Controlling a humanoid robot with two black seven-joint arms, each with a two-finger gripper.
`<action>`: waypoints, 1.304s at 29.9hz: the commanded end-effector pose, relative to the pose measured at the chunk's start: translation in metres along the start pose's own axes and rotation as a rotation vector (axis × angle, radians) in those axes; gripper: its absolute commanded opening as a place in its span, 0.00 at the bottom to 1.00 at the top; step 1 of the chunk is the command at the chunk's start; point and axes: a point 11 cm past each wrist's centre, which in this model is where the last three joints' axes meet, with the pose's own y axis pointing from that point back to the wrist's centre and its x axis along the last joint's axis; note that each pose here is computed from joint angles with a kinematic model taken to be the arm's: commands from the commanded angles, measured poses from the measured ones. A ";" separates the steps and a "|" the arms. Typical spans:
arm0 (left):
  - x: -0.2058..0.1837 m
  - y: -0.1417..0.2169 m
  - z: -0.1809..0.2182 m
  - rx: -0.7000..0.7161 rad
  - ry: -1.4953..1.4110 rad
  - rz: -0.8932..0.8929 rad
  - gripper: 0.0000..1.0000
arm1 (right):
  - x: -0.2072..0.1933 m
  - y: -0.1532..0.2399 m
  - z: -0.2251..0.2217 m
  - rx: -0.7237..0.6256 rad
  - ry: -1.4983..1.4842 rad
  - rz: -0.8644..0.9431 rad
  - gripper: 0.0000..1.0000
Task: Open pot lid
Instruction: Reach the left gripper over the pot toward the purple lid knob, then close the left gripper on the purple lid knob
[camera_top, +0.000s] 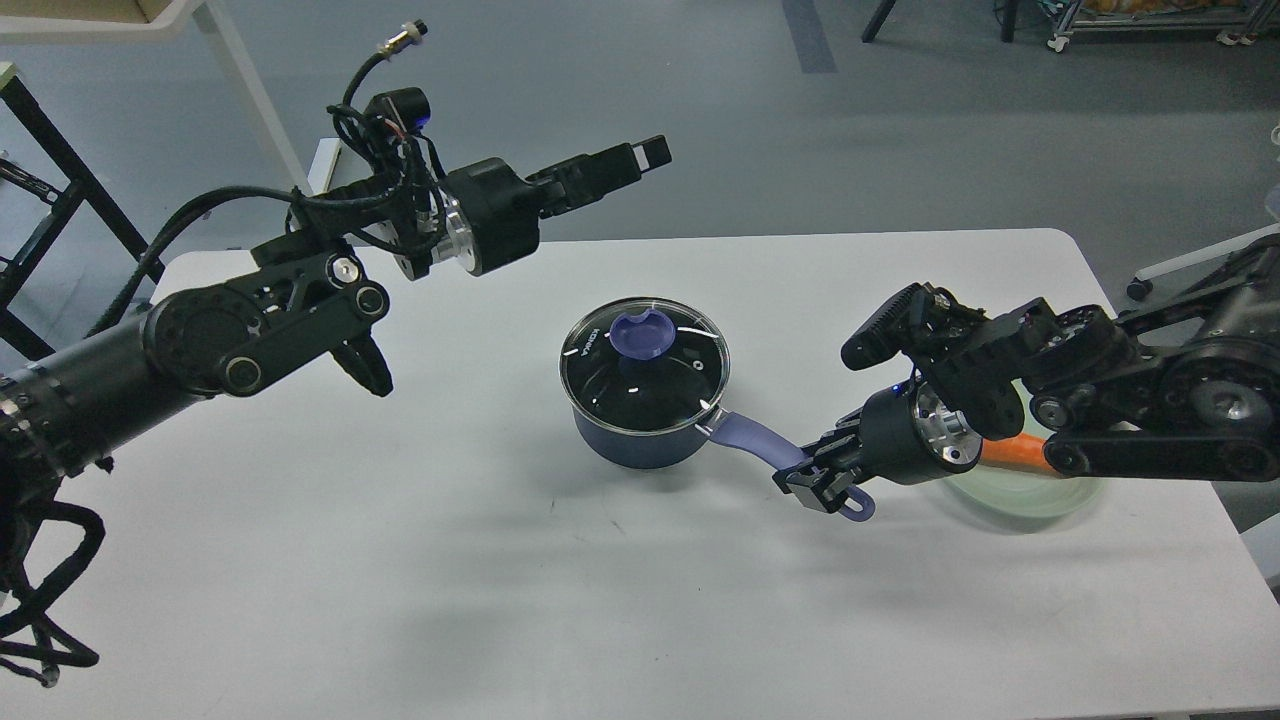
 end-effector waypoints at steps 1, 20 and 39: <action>-0.022 -0.003 -0.003 0.019 -0.187 -0.106 0.98 | -0.001 0.000 0.000 0.000 -0.002 -0.001 0.22; -0.076 -0.004 -0.033 0.042 -0.588 -0.314 0.95 | -0.002 -0.001 0.001 0.001 -0.005 -0.002 0.21; -0.084 0.001 -0.041 0.029 -0.608 -0.329 0.50 | -0.002 -0.002 0.001 0.001 -0.005 -0.003 0.22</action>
